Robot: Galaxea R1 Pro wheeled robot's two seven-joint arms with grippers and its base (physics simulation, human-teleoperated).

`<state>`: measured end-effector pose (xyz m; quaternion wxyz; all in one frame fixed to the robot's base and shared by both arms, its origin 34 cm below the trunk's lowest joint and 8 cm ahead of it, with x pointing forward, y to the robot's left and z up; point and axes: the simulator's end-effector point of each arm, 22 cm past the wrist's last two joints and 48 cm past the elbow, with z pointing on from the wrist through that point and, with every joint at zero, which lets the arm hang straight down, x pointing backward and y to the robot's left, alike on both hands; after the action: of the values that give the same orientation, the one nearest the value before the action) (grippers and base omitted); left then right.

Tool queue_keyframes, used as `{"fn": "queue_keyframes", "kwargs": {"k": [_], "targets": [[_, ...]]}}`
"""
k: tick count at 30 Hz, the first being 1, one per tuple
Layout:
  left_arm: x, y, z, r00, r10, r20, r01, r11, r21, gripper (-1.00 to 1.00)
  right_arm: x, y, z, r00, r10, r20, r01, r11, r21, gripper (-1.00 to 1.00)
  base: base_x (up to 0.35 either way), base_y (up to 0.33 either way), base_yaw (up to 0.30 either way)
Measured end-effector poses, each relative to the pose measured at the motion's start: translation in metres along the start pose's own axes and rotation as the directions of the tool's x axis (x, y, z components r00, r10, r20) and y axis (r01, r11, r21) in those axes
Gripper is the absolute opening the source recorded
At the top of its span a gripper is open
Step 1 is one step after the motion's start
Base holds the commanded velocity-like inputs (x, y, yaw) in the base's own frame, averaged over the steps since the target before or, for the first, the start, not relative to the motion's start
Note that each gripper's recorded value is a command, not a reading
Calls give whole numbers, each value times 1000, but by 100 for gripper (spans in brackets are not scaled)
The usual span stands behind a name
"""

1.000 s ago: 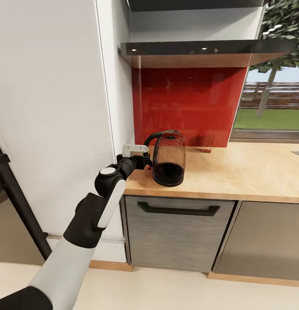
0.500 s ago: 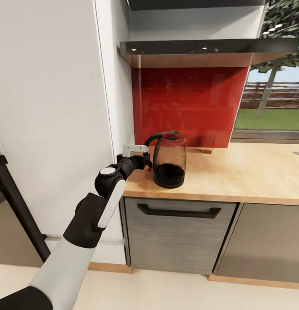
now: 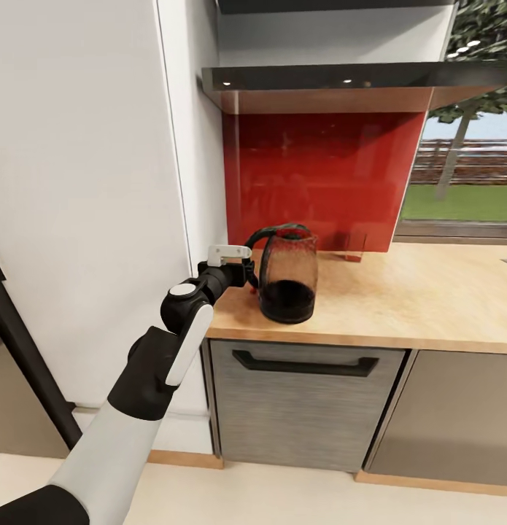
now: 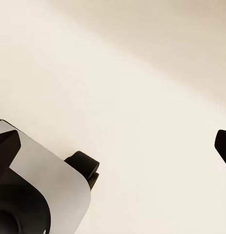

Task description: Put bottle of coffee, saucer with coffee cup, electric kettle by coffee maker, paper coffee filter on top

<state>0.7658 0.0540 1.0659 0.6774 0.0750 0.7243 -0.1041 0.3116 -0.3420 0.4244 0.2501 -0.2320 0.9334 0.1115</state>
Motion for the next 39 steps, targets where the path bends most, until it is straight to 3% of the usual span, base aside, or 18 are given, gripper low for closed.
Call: {"fn": "queue_keyframes", "kwargs": {"k": [39], "targets": [[0,0,0,1000,-1,0,1,1000,1,100,0,0,0,1000,0,0,0,1000,0,100,50,0,0]]}}
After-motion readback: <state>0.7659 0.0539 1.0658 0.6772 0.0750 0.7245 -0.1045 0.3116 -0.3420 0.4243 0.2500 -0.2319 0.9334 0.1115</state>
